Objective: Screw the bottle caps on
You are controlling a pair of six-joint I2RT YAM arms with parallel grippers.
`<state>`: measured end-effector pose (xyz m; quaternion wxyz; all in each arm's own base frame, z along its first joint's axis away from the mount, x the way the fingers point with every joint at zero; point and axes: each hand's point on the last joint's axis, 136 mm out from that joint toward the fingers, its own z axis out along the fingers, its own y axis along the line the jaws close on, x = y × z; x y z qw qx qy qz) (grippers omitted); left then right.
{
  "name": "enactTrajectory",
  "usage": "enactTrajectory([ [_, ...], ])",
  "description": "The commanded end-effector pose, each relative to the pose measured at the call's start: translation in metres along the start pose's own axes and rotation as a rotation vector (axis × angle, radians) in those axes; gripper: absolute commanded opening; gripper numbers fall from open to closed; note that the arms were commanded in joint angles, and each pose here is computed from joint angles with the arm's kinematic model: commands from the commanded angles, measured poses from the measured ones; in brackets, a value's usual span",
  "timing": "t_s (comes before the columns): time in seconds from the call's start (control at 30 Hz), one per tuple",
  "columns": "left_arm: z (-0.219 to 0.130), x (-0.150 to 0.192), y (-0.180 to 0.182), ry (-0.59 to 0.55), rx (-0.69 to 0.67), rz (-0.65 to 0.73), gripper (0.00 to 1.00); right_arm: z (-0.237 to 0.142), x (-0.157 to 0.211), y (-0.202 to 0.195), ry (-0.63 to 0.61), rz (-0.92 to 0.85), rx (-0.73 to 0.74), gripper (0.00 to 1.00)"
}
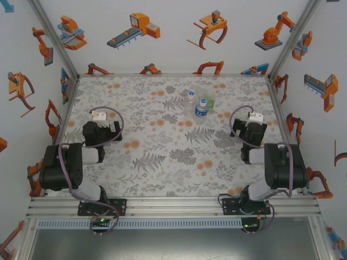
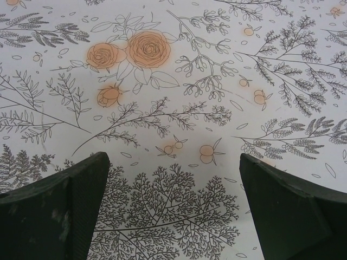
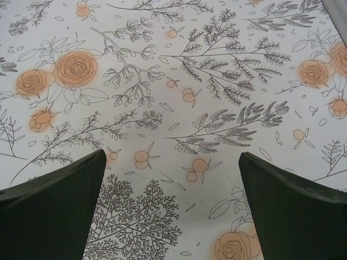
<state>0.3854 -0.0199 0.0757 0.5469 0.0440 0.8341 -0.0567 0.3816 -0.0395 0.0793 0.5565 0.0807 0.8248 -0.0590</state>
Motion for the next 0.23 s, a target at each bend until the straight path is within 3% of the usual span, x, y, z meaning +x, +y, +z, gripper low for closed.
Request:
enactTrajectory([
  [0.0,0.001,-0.017,-0.003,-0.05,0.022,-0.011,0.97,0.002,-0.013,0.0,-0.036,0.014,0.0,0.99],
  [0.1,0.001,-0.017,-0.003,-0.048,0.021,-0.011,0.97,0.006,-0.012,0.016,-0.009,-0.025,-0.089,0.99],
  [0.2,0.001,-0.017,-0.003,-0.047,0.021,-0.011,0.97,0.005,-0.012,0.015,-0.012,-0.027,-0.085,0.99],
])
